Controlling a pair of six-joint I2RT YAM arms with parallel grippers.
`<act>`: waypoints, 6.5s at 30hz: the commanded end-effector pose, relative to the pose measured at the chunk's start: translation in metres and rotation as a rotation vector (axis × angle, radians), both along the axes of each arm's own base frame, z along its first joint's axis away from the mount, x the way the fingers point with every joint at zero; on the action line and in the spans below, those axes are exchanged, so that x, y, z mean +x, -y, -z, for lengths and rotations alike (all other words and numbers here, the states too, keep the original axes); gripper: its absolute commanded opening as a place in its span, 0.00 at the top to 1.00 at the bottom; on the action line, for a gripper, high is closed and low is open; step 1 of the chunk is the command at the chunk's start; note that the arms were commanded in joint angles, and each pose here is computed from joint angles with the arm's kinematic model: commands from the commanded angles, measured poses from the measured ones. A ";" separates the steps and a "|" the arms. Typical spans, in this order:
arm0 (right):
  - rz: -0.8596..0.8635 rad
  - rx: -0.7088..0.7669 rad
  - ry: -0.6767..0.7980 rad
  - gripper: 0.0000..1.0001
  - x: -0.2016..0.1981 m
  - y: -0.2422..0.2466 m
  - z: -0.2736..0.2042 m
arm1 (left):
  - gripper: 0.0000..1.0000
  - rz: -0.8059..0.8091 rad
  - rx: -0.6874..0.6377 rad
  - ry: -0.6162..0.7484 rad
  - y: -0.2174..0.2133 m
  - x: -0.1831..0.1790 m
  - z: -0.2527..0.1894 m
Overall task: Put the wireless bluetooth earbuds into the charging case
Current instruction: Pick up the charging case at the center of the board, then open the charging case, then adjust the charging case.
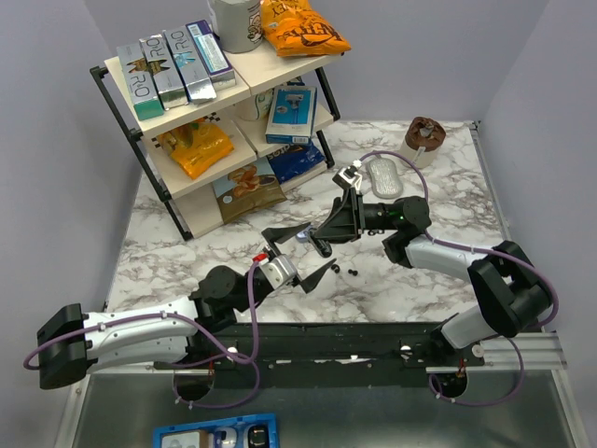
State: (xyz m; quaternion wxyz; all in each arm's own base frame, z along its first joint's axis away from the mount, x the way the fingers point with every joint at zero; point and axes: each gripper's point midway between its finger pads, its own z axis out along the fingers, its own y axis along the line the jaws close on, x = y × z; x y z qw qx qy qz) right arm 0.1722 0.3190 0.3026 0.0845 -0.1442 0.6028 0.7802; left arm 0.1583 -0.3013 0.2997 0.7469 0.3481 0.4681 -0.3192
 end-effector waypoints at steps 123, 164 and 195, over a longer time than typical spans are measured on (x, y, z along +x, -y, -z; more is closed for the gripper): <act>0.468 -0.920 0.647 0.14 0.029 0.060 0.062 | 1.00 0.000 0.139 -0.128 0.005 0.001 0.031; 0.378 -0.632 0.535 0.30 0.004 0.023 0.028 | 1.00 0.000 0.045 -0.115 -0.007 -0.003 0.025; 0.433 -0.579 0.780 0.99 -0.003 0.046 -0.018 | 0.01 -0.138 0.092 -0.254 -0.037 0.009 0.027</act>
